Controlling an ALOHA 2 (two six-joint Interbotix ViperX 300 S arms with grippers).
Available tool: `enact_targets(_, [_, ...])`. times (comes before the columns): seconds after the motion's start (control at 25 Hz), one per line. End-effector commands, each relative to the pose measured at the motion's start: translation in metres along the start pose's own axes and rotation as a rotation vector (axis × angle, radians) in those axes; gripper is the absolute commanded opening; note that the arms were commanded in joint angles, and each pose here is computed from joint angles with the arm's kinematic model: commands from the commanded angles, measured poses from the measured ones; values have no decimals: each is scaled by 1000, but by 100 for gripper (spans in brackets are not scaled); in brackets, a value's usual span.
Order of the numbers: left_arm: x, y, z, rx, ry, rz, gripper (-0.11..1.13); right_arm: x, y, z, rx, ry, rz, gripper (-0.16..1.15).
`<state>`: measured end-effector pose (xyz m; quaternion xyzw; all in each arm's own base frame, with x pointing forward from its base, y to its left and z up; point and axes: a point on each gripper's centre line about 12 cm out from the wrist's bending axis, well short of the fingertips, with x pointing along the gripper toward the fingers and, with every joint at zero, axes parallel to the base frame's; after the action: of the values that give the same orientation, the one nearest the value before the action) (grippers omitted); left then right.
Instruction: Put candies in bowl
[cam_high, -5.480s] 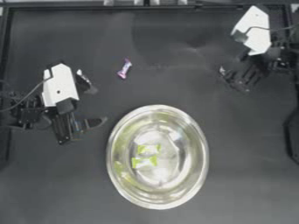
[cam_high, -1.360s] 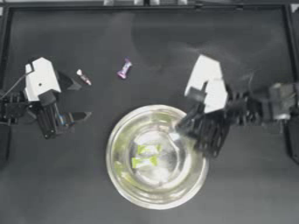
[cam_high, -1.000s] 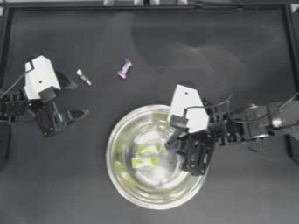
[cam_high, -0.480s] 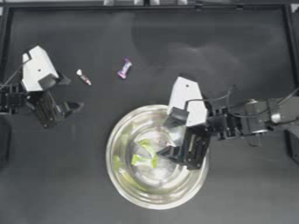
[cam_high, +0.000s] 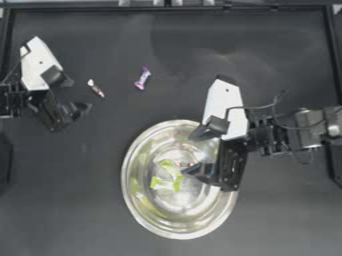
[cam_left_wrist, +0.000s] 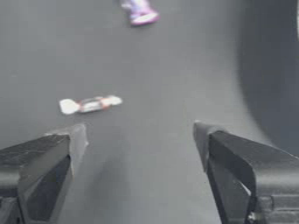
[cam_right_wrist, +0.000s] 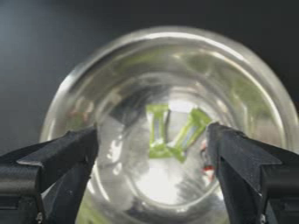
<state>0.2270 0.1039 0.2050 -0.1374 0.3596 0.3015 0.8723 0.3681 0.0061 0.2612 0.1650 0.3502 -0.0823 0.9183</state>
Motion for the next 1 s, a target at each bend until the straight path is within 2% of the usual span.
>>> enact_targets(0.04, [-4, -1, 8, 15, -25, -7, 102, -22, -1, 16, -5, -58, 2, 100])
enact_targets(0.2, [-4, -2, 9, 65, -15, -13, 102, -33, -9, 19, -1, -62, -23, 100])
enact_targets(0.32, [-4, -1, 9, 70, 12, -7, 102, -38, -14, 19, 7, -66, -35, 100])
enact_targets(0.4, [-2, 2, 10, 53, 35, 1, 102, -41, -17, 18, 13, -69, -39, 100])
enact_targets(0.6, [6, 13, 11, -90, 92, 16, 102, -46, -27, 14, 29, -75, -57, 100])
enact_targets(0.76, [10, 14, 14, -167, 111, 13, 102, -51, -34, 11, 39, -80, -67, 100])
enact_targets(0.92, [17, 12, 16, -271, 135, 15, 101, -55, -45, 11, 58, -92, -90, 100])
enact_targets(1.0, [21, 11, 14, -303, 151, 22, 101, -55, -48, 8, 53, -88, -100, 100])
